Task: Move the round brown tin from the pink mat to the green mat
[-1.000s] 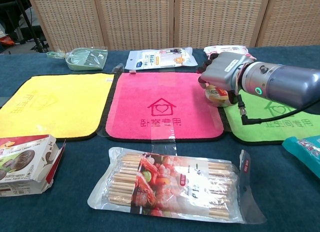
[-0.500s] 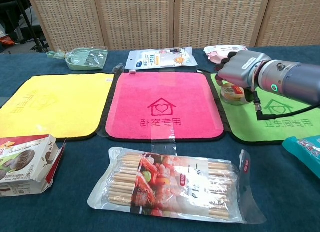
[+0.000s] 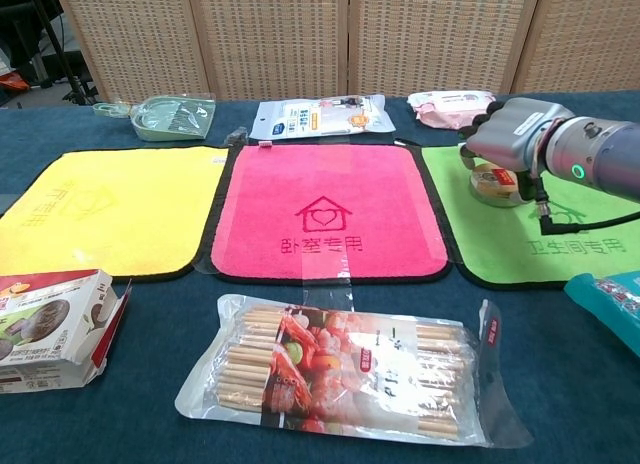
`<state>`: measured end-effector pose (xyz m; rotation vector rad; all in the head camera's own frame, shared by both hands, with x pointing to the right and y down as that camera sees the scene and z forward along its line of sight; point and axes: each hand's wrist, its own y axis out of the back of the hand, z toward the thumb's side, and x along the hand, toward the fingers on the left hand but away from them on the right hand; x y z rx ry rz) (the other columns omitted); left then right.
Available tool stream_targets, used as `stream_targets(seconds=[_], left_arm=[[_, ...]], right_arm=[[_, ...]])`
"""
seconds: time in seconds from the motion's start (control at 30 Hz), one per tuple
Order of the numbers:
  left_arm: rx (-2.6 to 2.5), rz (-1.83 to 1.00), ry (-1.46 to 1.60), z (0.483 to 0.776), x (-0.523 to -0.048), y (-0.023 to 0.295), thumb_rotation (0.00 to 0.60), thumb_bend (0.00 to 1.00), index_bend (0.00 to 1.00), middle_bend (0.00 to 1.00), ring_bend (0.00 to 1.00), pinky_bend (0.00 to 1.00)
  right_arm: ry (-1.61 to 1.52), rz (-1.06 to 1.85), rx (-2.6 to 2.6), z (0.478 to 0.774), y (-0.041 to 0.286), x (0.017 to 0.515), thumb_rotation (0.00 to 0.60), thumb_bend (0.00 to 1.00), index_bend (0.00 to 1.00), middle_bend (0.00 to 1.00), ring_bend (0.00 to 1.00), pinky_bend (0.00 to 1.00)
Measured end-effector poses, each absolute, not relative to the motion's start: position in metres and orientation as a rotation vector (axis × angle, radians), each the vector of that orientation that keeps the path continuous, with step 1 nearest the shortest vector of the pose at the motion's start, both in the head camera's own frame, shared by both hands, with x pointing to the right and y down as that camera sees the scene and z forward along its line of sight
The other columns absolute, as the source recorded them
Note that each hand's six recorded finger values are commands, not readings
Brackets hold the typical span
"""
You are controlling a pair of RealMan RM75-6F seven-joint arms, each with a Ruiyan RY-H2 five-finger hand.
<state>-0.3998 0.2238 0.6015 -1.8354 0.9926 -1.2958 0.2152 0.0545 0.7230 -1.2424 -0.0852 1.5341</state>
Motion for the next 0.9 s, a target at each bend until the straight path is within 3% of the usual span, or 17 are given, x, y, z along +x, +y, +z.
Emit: stream_targets(seconds=[0.47, 0.9], left_arm=[[-1.835, -1.3, 0.994, 0.602, -0.401, 0.223, 0.6, 0.17, 0.02, 0.0, 0.0, 0.0], [-1.809, -1.312, 1.027, 0.601, -0.408, 0.219, 0.6, 0.17, 0.02, 0.0, 0.0, 0.0]], right_arm=[[-0.115, 1.585, -1.234, 0.72, 0.052, 0.237, 0.6, 0.36, 0.24, 0.04, 0.0, 0.02], [-0.215, 1.402, -1.286, 0.678, 0.049, 0.184, 0.6, 0.36, 0.24, 0.0, 0.0, 0.02]])
